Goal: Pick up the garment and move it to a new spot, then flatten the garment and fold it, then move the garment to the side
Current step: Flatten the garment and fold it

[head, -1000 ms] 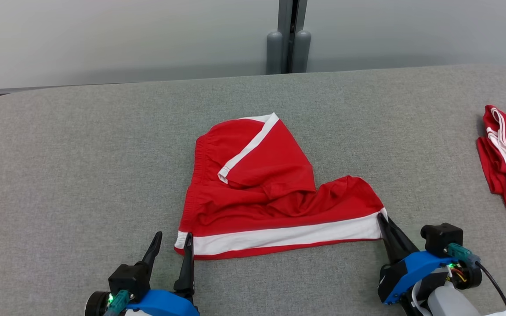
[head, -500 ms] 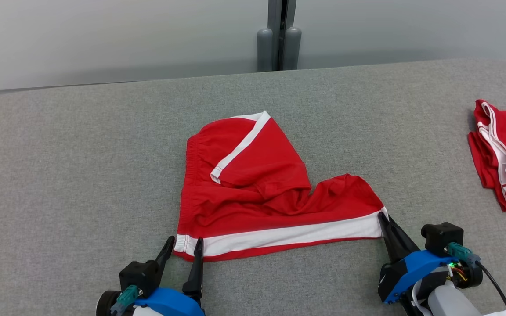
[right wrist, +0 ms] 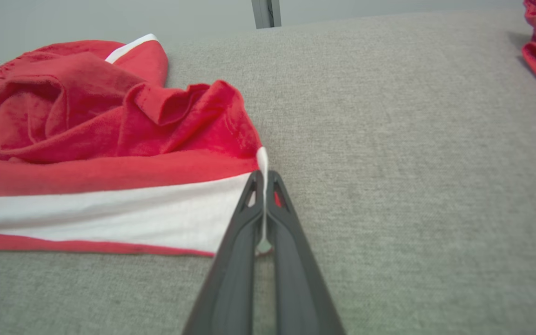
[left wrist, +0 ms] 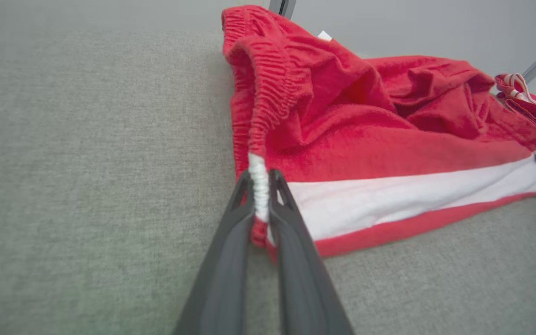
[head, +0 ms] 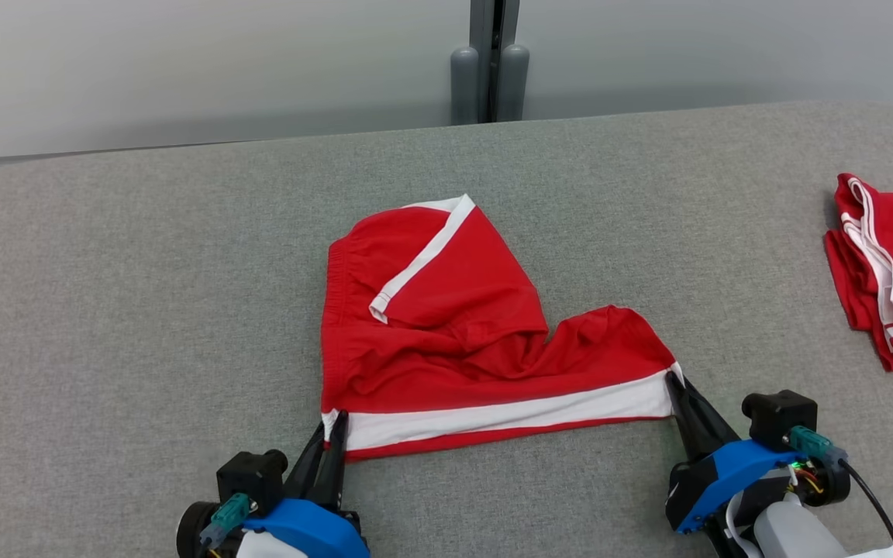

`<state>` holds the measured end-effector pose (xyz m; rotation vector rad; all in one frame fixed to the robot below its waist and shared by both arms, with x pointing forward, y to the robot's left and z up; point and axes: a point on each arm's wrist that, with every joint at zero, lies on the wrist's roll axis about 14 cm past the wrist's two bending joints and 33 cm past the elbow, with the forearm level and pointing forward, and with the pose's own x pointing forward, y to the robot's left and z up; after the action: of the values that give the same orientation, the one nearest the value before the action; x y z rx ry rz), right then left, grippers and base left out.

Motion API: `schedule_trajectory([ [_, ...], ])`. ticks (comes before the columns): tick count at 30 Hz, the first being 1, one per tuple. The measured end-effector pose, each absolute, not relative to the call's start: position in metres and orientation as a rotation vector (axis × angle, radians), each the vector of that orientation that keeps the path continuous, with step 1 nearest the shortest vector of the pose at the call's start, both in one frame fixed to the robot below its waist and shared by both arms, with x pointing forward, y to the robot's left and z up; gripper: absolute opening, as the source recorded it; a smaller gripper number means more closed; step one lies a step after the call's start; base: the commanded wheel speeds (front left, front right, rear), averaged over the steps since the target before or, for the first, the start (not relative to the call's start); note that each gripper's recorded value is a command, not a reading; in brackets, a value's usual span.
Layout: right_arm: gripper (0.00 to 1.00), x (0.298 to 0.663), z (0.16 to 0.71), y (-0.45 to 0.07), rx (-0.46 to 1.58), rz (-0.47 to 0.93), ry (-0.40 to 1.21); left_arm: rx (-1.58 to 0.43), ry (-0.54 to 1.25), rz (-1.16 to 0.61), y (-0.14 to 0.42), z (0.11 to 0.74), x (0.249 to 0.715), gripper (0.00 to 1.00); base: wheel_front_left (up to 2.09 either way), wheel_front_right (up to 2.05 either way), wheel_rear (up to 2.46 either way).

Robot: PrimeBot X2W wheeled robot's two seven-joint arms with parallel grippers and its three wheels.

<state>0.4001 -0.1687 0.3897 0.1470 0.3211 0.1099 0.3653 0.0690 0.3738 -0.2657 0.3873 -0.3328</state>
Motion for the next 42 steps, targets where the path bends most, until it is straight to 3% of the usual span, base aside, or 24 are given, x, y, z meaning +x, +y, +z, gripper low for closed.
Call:
schedule_trajectory([
  [10,0.0,0.416,0.439,-0.159,0.199,0.127,0.161,-0.261,0.18,-0.373,0.062,0.436,0.383,0.0,0.0,0.0,0.0],
  [27,0.0,0.429,0.67,-0.182,0.373,0.206,-0.474,-0.151,-0.446,-0.609,0.057,0.671,0.412,0.0,0.0,0.0,0.0],
  [34,0.0,0.445,0.689,-0.2,0.388,0.21,-0.477,-0.131,-0.384,-0.629,0.051,0.677,0.439,0.0,0.0,0.0,0.0],
  [42,0.0,0.505,0.657,-0.215,0.372,0.152,-0.389,-0.18,-0.275,-0.608,0.022,0.632,0.511,0.0,0.0,0.0,0.0],
])
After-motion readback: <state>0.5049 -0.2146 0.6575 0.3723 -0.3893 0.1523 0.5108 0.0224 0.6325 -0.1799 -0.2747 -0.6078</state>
